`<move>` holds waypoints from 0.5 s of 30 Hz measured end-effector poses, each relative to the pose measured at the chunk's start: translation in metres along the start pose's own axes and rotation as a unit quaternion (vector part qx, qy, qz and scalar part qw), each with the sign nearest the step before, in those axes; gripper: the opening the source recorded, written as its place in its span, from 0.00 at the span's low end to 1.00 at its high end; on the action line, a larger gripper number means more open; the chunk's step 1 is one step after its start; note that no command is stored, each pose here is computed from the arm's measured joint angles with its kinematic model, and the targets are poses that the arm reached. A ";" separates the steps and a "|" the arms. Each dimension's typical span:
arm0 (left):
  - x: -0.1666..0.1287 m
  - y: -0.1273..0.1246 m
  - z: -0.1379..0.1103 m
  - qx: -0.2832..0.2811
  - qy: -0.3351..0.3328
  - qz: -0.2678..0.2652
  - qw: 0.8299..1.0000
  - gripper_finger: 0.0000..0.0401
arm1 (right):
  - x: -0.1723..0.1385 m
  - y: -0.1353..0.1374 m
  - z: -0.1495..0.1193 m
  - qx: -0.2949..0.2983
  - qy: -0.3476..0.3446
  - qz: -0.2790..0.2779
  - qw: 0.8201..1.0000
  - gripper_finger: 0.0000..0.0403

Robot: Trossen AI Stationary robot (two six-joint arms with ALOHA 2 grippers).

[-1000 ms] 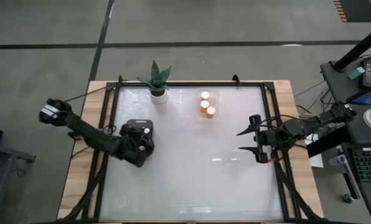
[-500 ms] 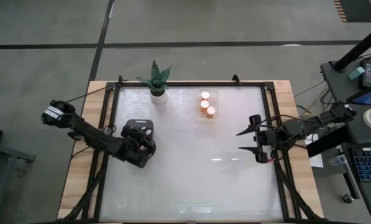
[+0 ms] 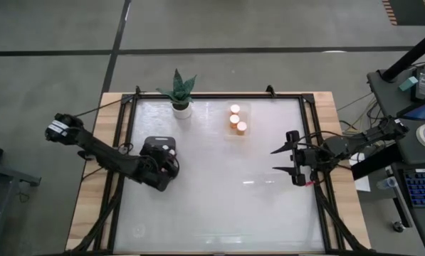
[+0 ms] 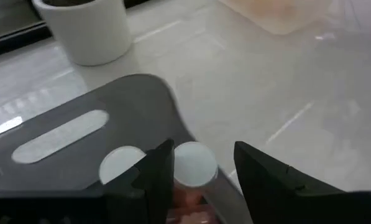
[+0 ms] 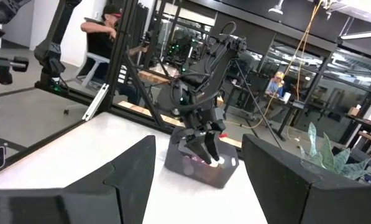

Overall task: Pick and place medicine bottles into bin by pill shape (circle, oval)
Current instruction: Put the small pink pill bottle into the black bin, then return to Home Position

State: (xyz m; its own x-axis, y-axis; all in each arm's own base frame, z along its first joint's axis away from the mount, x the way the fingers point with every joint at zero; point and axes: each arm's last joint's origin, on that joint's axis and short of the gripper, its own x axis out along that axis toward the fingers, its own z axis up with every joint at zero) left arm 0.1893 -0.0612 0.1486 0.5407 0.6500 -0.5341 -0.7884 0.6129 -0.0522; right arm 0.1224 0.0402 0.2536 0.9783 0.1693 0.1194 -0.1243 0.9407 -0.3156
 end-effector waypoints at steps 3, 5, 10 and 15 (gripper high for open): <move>-0.005 -0.002 0.009 0.005 -0.002 -0.015 1.000 0.38 | 0.000 0.000 0.000 -0.002 0.000 0.000 1.000 0.57; -0.008 -0.002 0.013 0.006 -0.004 -0.022 1.000 0.38 | 0.000 0.000 0.000 -0.002 0.000 0.000 1.000 0.57; -0.017 0.002 0.026 -0.007 -0.015 -0.043 0.999 0.38 | 0.000 0.000 0.000 -0.002 0.000 0.000 1.000 0.57; -0.032 0.000 0.049 -0.009 -0.037 -0.077 0.996 0.38 | 0.000 0.000 0.000 -0.007 0.000 0.000 1.000 0.57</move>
State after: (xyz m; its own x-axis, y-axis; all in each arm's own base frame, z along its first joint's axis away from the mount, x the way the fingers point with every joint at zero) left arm 0.1860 -0.0599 0.2072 0.6752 0.5802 -0.4555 -0.6993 0.7000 -0.1450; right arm 0.1224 0.0403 0.2534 0.9784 0.1694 0.1185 -0.1222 0.9362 -0.3294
